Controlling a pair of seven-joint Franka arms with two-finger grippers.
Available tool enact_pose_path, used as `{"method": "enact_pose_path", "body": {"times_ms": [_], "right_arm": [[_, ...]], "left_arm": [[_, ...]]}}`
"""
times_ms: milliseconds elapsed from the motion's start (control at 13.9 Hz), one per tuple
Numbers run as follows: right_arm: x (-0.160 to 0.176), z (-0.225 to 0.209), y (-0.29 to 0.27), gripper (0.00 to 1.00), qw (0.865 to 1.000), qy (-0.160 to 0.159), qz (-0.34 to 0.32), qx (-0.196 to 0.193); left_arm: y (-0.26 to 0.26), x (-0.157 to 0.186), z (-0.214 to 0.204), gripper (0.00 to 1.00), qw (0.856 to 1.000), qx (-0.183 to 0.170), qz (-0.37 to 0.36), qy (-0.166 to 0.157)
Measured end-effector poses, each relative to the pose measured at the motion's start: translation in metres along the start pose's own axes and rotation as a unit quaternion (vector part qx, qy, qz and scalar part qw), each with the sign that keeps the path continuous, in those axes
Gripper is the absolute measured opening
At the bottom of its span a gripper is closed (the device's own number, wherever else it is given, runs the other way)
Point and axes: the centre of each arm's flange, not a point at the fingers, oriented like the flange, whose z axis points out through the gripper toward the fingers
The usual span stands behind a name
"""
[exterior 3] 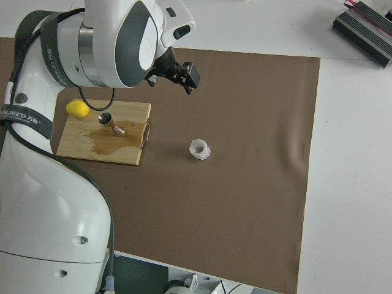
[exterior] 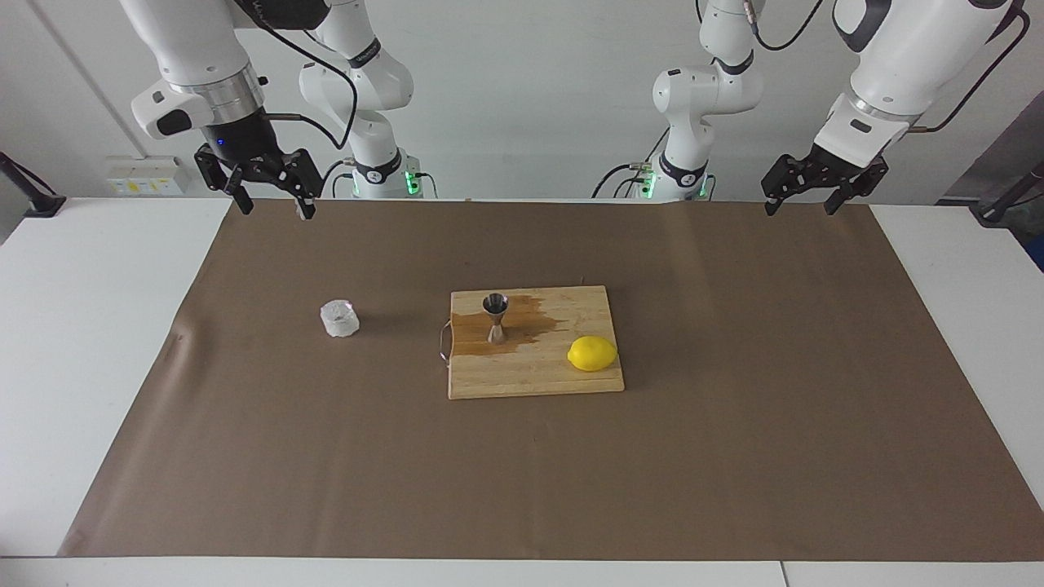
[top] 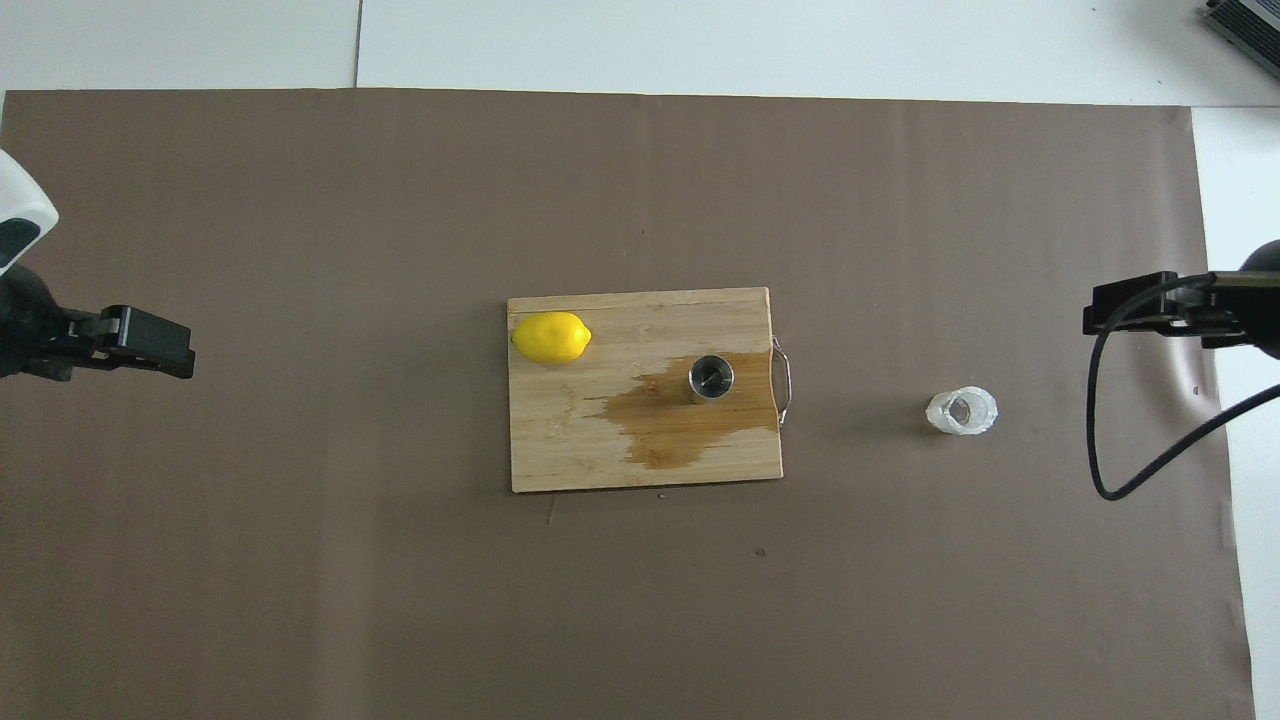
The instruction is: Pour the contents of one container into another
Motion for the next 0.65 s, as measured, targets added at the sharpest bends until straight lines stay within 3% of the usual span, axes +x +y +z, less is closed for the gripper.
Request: {"method": "enact_pose_path", "body": {"times_ms": [649], "right_arm": [[0.0, 0.0, 0.0, 1.0, 1.0, 0.0, 0.0, 0.0]], "left_arm": [[0.0078, -0.0002, -0.0004, 1.0, 1.0, 0.001, 0.007, 0.002]]}}
